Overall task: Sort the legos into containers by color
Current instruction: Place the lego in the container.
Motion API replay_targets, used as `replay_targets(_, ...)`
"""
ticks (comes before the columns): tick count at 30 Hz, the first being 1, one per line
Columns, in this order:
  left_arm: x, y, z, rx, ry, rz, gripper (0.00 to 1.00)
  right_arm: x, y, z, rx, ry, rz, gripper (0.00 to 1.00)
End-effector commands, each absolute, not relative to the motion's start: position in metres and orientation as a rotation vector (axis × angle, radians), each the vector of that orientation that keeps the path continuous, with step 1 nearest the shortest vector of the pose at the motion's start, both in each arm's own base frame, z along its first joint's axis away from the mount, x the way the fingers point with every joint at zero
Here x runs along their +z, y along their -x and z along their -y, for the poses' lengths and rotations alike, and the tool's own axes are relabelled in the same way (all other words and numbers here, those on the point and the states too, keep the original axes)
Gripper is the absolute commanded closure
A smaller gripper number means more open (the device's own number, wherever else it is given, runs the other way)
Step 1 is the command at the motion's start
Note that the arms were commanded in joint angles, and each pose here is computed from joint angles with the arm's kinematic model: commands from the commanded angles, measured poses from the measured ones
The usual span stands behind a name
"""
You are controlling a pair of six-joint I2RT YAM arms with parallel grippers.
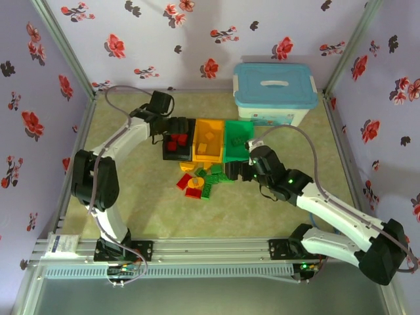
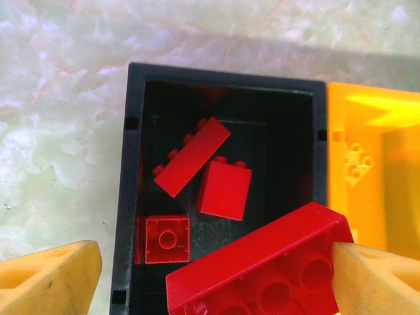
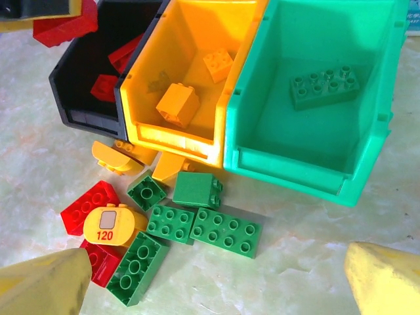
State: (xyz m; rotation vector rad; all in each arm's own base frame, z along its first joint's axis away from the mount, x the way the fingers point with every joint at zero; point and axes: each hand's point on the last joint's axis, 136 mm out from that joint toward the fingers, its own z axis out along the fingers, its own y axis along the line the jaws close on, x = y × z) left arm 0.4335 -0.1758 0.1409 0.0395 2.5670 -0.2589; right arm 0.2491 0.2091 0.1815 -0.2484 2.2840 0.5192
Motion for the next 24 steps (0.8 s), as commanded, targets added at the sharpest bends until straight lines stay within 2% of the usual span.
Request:
replay_targets(1,0.114,-0.431,0.161,-0.242,-0.014,-2.623,0.13,0.178,-0.251,-0.209,0.532,0.214,-2.289,0.01)
replay_targets(9,0.088,-0.43,0.16,-0.293,-0.018,-2.676,0.11,0.179,-0.25,-0.209,0.548,0.2,-2.284,0.01)
replay_targets(17,0.065,-0.433,0.158,-0.447,0.065,-2.709,0.15,0.179,-0.249,-0.208,0.549,0.194,-2.286,0.01)
replay_targets(24,0.086,-0.433,0.156,-0.467,0.077,-2.652,0.15,0.184,-0.249,-0.21,0.563,0.195,-2.276,0.01)
